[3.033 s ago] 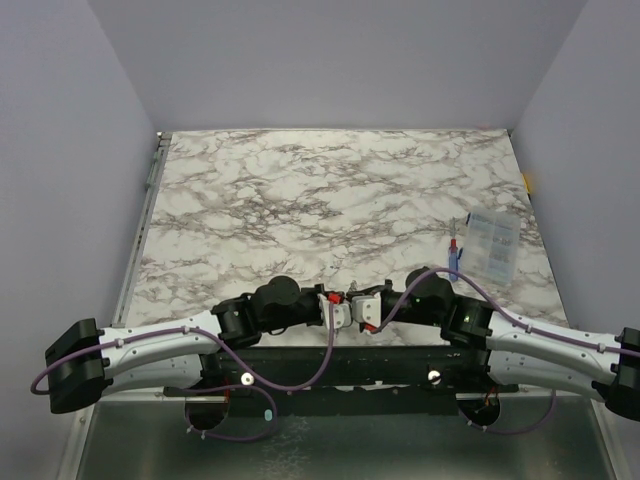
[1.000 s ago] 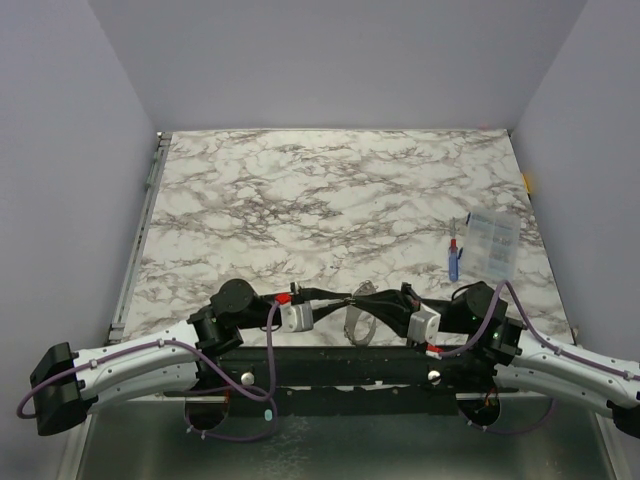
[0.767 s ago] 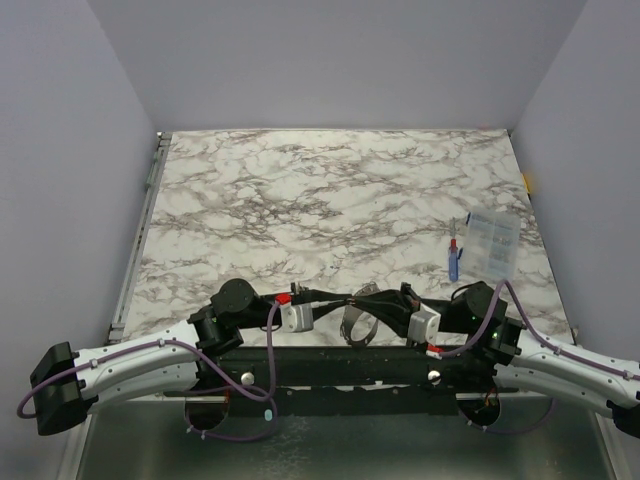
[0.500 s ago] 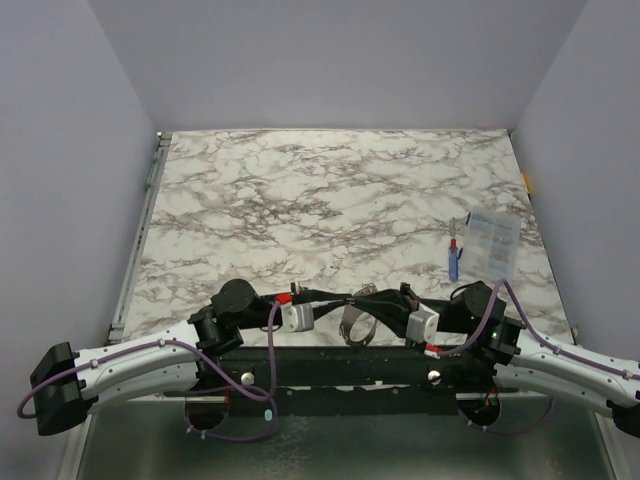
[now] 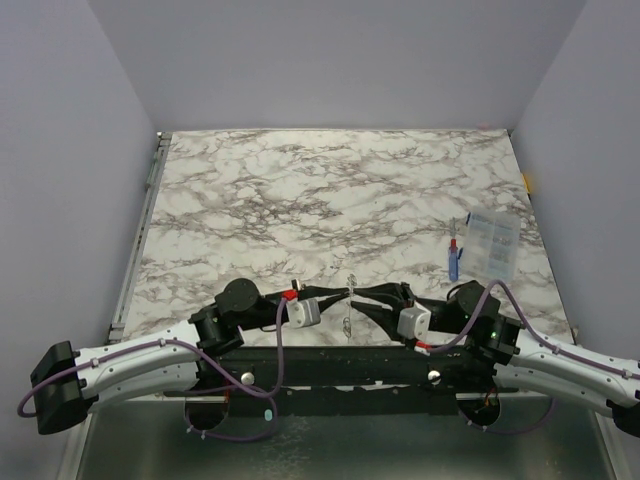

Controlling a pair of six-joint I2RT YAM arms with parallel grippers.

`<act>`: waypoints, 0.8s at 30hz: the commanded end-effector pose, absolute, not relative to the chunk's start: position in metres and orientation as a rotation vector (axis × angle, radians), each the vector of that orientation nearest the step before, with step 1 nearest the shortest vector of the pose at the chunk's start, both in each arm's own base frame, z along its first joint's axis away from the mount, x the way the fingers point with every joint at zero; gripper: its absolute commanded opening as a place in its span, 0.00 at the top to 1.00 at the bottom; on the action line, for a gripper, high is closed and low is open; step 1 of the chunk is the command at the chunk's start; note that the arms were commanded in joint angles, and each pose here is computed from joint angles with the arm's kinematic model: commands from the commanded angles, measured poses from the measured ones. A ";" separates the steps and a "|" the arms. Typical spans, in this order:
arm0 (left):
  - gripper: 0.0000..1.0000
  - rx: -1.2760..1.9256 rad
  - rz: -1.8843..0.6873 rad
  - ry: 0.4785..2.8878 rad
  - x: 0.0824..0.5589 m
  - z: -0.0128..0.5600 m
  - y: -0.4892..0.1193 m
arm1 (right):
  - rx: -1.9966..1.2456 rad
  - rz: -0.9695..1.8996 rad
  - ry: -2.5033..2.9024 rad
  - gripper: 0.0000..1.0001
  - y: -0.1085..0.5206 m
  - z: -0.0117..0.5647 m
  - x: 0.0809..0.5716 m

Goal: Put the keys on the keyring

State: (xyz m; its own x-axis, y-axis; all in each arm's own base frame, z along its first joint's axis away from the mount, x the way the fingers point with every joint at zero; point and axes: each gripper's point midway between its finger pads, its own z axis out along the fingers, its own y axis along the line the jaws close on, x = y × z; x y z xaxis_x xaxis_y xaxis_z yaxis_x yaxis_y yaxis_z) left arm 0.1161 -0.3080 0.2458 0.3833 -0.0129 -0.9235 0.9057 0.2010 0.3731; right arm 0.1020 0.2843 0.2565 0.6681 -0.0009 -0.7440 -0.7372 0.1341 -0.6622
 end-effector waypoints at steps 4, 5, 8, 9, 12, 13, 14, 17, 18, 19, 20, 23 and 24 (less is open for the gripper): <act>1.00 1.194 -0.739 1.010 0.128 0.247 -0.309 | -1.338 0.513 0.730 0.61 0.279 0.257 0.116; 1.00 1.197 -0.735 1.014 0.129 0.246 -0.309 | -1.338 0.508 0.731 0.60 0.279 0.257 0.116; 1.00 1.212 -0.718 1.032 0.131 0.241 -0.309 | -1.329 0.476 0.750 0.59 0.277 0.258 0.122; 1.00 1.219 -0.713 1.038 0.132 0.238 -0.309 | -1.330 0.462 0.757 0.59 0.276 0.258 0.124; 1.00 1.230 -0.704 1.046 0.133 0.235 -0.310 | -1.330 0.426 0.775 0.59 0.274 0.260 0.130; 1.00 1.233 -0.702 1.048 0.133 0.235 -0.310 | -1.332 0.417 0.784 0.59 0.274 0.259 0.132; 1.00 1.236 -0.698 1.050 0.134 0.234 -0.310 | -1.341 0.409 0.790 0.59 0.274 0.258 0.133; 1.00 1.246 -0.690 1.061 0.135 0.231 -0.311 | -1.389 0.399 0.810 0.58 0.276 0.253 0.134; 1.00 1.250 -0.688 1.063 0.135 0.230 -0.311 | -1.408 0.399 0.817 0.57 0.277 0.251 0.134; 1.00 1.253 -0.687 1.064 0.135 0.229 -0.311 | -1.421 0.399 0.828 0.56 0.278 0.248 0.134; 1.00 1.256 -0.687 1.065 0.135 0.228 -0.311 | -1.431 0.400 0.838 0.56 0.279 0.247 0.135; 1.00 1.259 -0.683 1.069 0.136 0.227 -0.311 | -1.463 0.411 0.863 0.55 0.282 0.241 0.135; 1.00 1.259 -0.681 1.069 0.136 0.227 -0.311 | -1.475 0.413 0.868 0.54 0.282 0.239 0.134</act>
State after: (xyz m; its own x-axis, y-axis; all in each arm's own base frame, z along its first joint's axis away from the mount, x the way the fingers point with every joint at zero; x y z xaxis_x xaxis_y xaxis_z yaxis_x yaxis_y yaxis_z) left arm 0.1314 -0.3089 0.2071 0.3583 0.1654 -0.9188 0.9013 0.1954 0.3866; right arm 0.1322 0.2830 0.2464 0.6639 -0.2057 -0.7189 -0.7077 0.1379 -0.6930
